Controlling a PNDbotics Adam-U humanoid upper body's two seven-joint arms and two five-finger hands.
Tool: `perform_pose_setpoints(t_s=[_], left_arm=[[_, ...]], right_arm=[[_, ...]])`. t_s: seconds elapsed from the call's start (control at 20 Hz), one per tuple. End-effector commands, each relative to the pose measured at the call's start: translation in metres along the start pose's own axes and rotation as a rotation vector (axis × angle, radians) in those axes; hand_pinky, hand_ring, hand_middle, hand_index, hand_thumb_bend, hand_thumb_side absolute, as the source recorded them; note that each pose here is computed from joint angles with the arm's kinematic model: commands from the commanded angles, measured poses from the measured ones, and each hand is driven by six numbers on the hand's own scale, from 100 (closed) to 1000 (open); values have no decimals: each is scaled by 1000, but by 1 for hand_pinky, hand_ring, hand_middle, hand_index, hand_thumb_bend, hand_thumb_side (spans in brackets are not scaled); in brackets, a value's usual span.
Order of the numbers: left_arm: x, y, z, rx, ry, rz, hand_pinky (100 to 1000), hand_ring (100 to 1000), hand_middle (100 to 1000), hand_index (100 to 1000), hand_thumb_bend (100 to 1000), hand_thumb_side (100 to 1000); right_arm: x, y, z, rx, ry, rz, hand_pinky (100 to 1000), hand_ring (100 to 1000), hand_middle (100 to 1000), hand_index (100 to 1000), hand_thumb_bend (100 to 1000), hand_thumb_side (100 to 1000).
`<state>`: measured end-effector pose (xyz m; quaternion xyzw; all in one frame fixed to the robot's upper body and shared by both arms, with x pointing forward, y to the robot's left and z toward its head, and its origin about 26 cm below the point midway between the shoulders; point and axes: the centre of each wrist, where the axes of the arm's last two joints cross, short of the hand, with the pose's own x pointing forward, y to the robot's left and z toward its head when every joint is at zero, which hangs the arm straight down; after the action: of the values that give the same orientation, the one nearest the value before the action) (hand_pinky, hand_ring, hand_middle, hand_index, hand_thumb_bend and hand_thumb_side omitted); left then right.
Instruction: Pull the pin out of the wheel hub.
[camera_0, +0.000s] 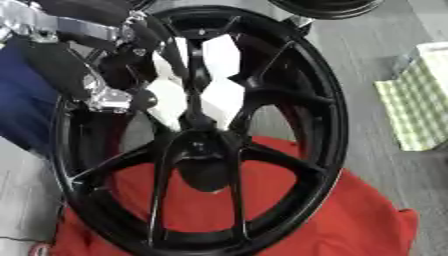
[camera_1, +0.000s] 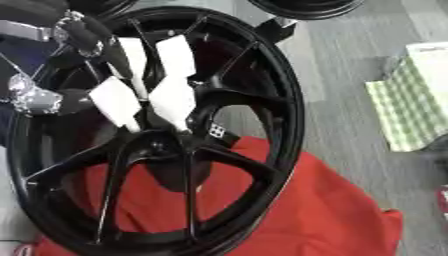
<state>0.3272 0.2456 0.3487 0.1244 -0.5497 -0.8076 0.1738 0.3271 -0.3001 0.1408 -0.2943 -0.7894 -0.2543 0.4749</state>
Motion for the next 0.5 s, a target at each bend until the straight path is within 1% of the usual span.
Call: perform_pose_setpoints(t_s=[0.05, 0.2, 0.5], left_arm=[[0, 5, 6, -51, -6, -72, 319, 233, 752, 877, 259, 742], [-1, 4, 6, -57, 1, -89, 317, 234, 752, 875, 279, 724], [-3, 3, 4, -66, 3, -108, 316, 232, 751, 873, 288, 713]], right_arm=[[7, -2, -7, -6, -28, -8, 447, 594, 536, 733, 405, 657], [7, -2, -7, -5, -27, -10, 447, 594, 535, 733, 405, 659], [7, -2, -7, -5, -25, -12, 446, 593, 534, 732, 406, 659]])
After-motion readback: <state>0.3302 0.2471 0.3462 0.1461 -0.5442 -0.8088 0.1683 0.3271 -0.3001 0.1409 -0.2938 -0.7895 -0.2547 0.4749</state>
